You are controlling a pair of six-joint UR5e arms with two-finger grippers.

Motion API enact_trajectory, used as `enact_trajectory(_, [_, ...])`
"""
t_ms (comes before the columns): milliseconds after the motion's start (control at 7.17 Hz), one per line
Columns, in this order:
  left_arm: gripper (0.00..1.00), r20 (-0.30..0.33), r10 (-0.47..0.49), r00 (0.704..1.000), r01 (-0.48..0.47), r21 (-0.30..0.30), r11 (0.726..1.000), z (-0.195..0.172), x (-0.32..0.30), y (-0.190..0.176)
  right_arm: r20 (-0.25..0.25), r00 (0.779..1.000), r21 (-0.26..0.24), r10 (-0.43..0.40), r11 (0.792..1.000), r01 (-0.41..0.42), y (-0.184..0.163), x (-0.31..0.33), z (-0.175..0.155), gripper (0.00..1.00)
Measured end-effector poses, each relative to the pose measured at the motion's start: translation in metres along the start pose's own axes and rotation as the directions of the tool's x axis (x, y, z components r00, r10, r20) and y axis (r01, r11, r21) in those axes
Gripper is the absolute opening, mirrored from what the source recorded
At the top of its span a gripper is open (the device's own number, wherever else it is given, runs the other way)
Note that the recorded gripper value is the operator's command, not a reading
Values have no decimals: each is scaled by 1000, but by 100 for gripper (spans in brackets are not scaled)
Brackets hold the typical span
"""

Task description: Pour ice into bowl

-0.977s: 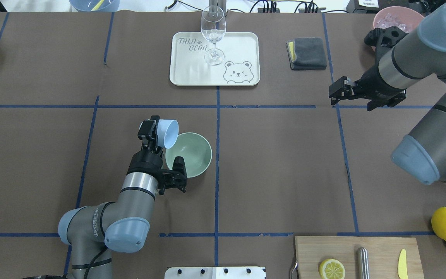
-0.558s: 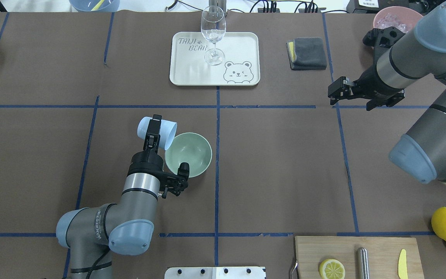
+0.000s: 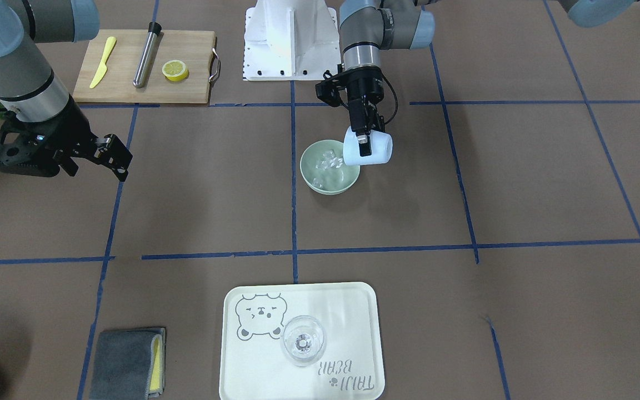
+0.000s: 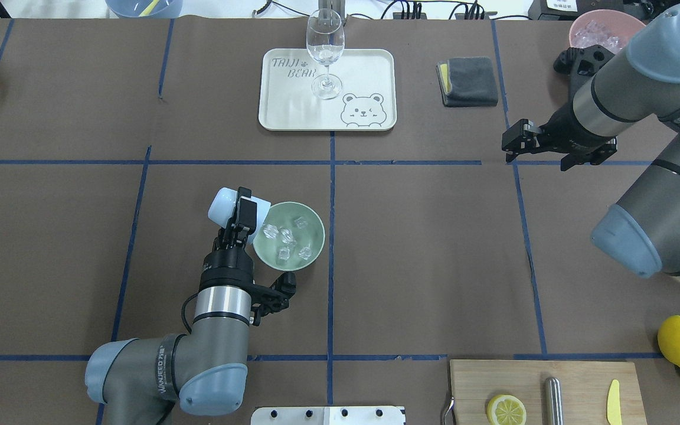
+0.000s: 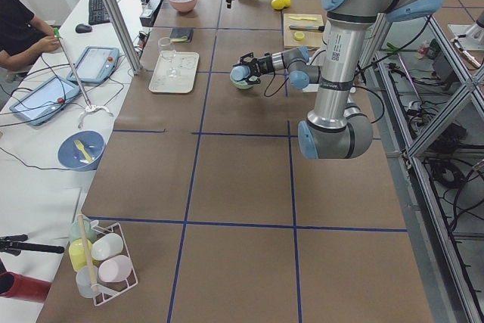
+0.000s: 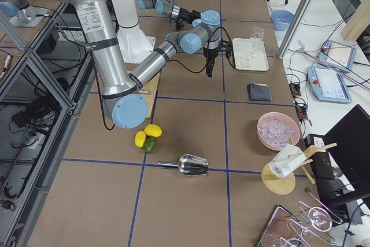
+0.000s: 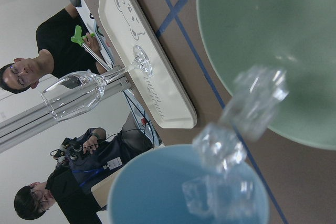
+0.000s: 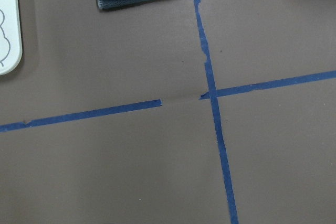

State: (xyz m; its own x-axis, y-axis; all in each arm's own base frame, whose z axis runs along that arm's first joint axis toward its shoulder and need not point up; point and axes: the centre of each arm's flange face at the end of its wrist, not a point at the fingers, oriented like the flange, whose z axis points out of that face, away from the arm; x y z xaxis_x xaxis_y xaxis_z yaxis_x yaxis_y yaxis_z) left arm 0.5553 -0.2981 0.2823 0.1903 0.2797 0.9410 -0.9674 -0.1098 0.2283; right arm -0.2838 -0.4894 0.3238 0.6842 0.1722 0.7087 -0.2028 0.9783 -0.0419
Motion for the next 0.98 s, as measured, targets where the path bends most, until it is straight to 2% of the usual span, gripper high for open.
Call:
enact_trajectory(279, [0, 4, 40, 999, -40, -1, 999, -4, 8, -7, -3, 1000, -4, 3, 1000, -3, -1, 1, 2, 100])
enact_trajectory(419, [0, 8, 24, 1000, -24, 2, 1000, -6, 6, -6, -3, 1000, -5, 3, 1000, -3, -1, 1, 3, 100])
enact_trajectory(558, [0, 14, -46, 999, 45, 9, 999, -8, 0, -3, -1, 1000, -4, 2, 1000, -2, -1, -1, 2, 100])
enact_trajectory(698, [0, 19, -165, 986, 165, 18, 986, -9, -4, 1, 1, 1000, -3, 0, 1000, 0, -2, -2, 2, 100])
enact_trajectory(837, [0, 21, -310, 951, 309, 28, 951, -9, -4, 8, 3, 1000, -1, -1, 1000, 1, -2, -2, 1, 100])
enact_trajectory(977, [0, 18, -481, 877, 480, 40, 876, -10, 0, 21, 4, 1000, 0, -2, 1000, 2, -2, -3, 1, 100])
